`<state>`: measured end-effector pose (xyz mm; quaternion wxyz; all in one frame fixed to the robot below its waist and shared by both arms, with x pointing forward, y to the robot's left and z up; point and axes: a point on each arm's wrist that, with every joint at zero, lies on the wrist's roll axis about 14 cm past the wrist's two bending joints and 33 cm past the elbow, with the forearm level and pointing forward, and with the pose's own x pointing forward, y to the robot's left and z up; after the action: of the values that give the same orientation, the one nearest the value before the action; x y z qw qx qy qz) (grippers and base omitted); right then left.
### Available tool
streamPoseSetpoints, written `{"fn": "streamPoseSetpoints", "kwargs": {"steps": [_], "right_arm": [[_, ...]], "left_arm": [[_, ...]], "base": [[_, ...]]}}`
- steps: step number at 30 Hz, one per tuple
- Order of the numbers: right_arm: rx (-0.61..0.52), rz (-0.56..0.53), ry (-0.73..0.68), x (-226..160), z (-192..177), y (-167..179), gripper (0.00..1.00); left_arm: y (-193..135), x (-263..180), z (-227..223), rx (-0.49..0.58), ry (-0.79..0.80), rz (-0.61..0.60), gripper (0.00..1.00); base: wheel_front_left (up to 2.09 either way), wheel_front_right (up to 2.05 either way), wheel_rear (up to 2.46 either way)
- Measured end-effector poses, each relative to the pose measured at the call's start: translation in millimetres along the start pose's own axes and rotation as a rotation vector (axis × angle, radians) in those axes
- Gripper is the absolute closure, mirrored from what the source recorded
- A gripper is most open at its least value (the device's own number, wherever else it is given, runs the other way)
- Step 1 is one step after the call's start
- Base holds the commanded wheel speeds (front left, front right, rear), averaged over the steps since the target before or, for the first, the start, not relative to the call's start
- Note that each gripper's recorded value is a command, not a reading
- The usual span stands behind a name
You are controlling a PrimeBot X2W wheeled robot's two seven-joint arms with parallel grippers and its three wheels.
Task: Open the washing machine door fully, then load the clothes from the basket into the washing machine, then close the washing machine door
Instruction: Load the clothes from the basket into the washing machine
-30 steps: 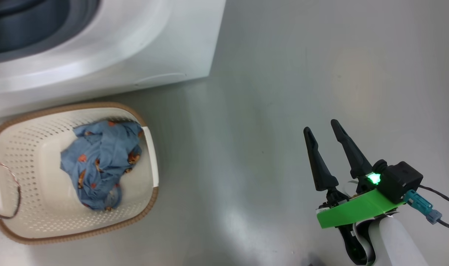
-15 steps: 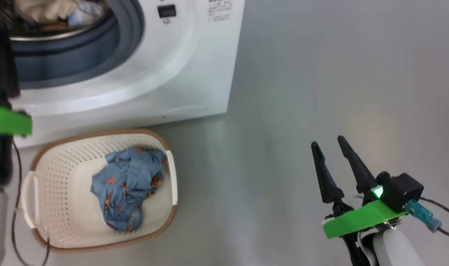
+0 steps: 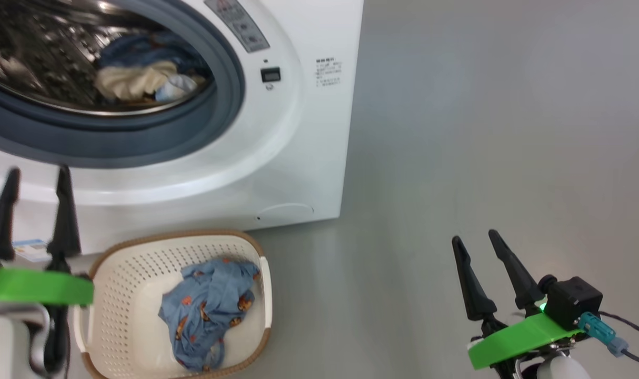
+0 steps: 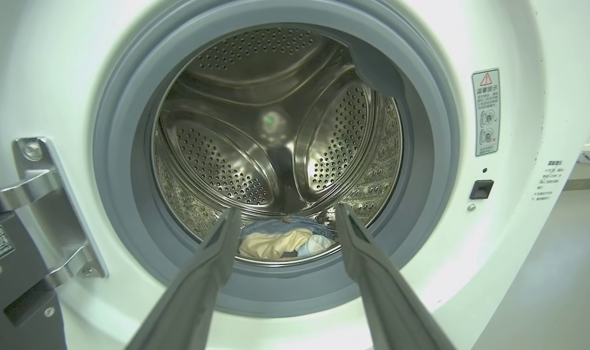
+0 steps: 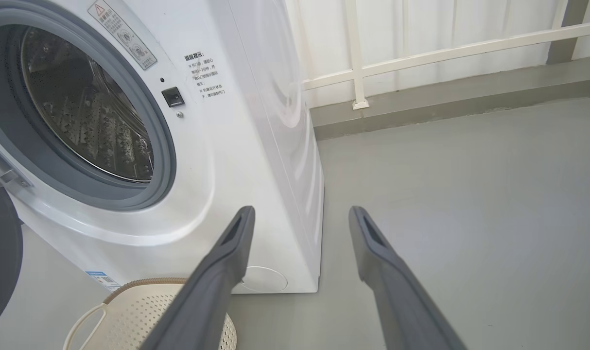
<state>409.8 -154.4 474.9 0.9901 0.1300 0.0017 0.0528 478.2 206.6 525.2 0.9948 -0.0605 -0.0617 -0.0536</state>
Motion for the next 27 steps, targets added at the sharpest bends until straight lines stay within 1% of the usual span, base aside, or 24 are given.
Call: {"fn": "streamPoseSetpoints", "kwargs": {"steps": [6, 11, 14, 27], "right_arm": [[-0.007, -0.001, -0.031, -12, 13, 2, 0.0], [-0.017, 0.008, -0.062, -18, 24, 6, 0.0], [-0.018, 0.006, -0.073, -20, 28, 5, 0.0], [-0.023, -0.001, -0.091, -35, 35, 5, 0.0]], "left_arm": [[-7, -41, 4, 0.028, -0.003, 0.011, 0.0], [-9, -71, 2, 0.022, 0.007, 0.04, 0.0], [-8, -80, 3, 0.025, 0.005, 0.051, 0.0], [7, -125, -6, 0.004, 0.036, 0.171, 0.0]], "base": [[0.0, 0.0, 0.0], [0.0, 0.0, 0.0], [0.0, 0.0, 0.0], [0.0, 0.0, 0.0]]}}
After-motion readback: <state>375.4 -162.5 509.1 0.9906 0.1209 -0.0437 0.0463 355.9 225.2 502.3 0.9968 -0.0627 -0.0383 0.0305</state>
